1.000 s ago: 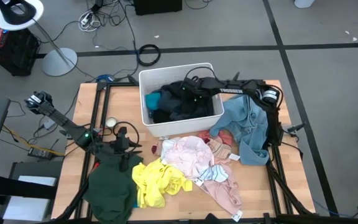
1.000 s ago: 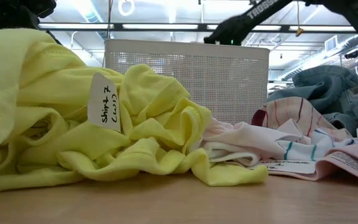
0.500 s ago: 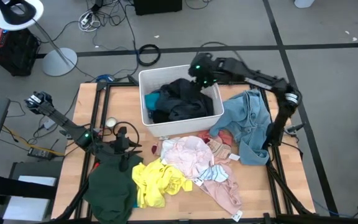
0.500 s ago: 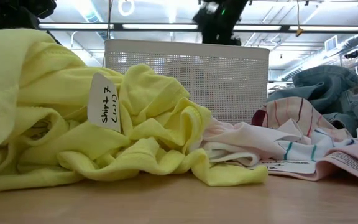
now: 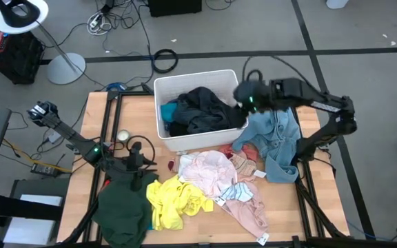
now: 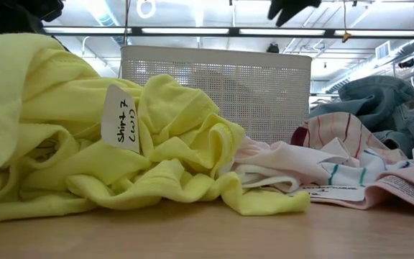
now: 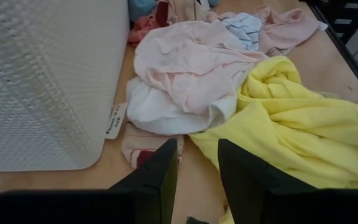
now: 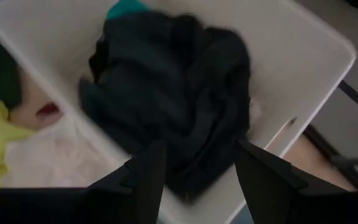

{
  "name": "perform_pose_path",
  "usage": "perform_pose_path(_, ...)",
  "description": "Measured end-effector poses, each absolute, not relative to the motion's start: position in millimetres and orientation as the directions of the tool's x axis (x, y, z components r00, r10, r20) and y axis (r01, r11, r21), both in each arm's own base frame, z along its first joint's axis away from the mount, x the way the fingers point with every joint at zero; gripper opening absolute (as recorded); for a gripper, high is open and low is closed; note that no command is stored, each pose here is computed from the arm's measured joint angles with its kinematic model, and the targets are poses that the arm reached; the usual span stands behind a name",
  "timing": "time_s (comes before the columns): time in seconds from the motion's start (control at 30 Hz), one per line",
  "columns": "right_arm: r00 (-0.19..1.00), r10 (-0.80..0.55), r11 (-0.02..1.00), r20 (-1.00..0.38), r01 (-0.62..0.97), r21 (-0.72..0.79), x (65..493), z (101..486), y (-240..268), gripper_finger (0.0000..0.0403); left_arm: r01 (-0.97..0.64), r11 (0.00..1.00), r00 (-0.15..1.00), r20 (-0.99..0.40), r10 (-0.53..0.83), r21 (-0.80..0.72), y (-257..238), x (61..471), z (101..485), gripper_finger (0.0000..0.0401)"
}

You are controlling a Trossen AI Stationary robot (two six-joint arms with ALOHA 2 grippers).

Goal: Sort clothes
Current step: Put the right pink striped sock into the white bin

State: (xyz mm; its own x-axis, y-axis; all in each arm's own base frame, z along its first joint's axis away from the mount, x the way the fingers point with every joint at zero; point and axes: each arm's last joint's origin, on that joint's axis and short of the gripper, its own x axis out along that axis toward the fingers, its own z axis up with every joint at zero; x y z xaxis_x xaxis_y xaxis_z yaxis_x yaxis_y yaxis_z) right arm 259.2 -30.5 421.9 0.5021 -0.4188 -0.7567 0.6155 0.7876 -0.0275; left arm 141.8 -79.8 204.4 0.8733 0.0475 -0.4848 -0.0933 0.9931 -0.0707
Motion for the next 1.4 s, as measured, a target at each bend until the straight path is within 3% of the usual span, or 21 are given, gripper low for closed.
perform_pose_path(0.33, 0.466, -0.402, 0.8, -0.788, 0.598, -0.055, 256.4, 375.7, 47.9, 0.0189, -0.065, 0.996, 0.887, -0.461, 0.033, -0.055, -81.0, 143.3, 207.2, 0.0121)
perform_pose_path(0.63, 0.423, -0.376, 0.792, -0.825, 0.608, -0.049, 246.2, 331.8, 88.6, 0.0189, -0.065, 0.996, 0.886, -0.462, 0.032, -0.055, -81.1, 143.3, 207.2, 0.0121)
perform_pose_path(0.87, 0.382, -0.378, 0.776, -0.843, 0.628, -0.064, 237.4, 293.6, 104.3, 0.0189, -0.065, 0.996, 0.887, -0.461, 0.032, -0.056, -81.1, 143.3, 207.3, 0.0121)
perform_pose_path(1.4, 0.485, -0.316, 0.788, -0.815, 0.612, 0.058, 240.9, 218.3, 110.1, 0.0189, -0.066, 0.996, 0.887, -0.461, 0.033, -0.056, -81.1, 143.3, 207.3, 0.0121)
